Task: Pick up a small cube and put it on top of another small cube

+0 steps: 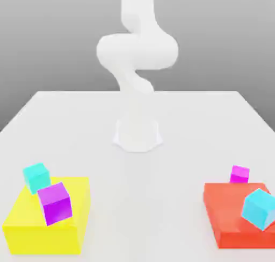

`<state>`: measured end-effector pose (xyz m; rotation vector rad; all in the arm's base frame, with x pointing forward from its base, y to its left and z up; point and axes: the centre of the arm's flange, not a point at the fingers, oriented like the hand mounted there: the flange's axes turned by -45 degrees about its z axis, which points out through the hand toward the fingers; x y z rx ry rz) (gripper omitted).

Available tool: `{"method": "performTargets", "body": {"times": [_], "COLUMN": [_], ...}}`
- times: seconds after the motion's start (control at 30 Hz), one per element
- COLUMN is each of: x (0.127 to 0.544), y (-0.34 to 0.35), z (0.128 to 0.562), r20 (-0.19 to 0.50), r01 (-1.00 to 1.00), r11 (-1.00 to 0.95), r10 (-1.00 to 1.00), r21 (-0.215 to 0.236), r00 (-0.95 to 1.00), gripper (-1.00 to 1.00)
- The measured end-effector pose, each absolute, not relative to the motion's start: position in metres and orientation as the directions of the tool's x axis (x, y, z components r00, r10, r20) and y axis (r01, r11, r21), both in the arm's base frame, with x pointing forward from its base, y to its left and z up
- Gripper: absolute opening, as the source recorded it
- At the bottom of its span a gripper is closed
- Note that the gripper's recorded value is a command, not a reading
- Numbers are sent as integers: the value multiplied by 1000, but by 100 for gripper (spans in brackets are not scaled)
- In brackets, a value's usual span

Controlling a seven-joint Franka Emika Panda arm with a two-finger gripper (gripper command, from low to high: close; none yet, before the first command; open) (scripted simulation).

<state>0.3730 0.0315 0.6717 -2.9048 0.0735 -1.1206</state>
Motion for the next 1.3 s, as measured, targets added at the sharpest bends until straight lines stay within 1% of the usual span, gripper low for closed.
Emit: {"method": "performTargets", "body": {"times": [0.1,0.2,0.3,0.43,0.53,0.67,0.8,0.93,0.97,1.03,1.3], "x": [398,412,417,409,393,360,314,254,246,240,238], "y": [71,108,145,189,219,253,279,299,300,302,301], "z": [619,567,513,441,389,322,262,210,200,186,133], "r20": [607,542,475,382,311,216,122,31,15,2,-3], "r01": [-69,-105,-143,-195,-235,-288,-339,-374,-387,-400,-404], "r11": [-995,-990,-983,-973,-965,-953,-938,-927,-922,-916,-915], "r10": [-101,-142,-180,-227,-260,-303,-345,-374,-387,-400,-404], "r21": [-76,-99,-114,-121,-117,-99,-66,-20,-12,-8,-4], "r00": [788,828,861,896,914,928,931,927,922,916,915], "gripper": [0,0,0,0,0,0,0,0,0,0,0]}}
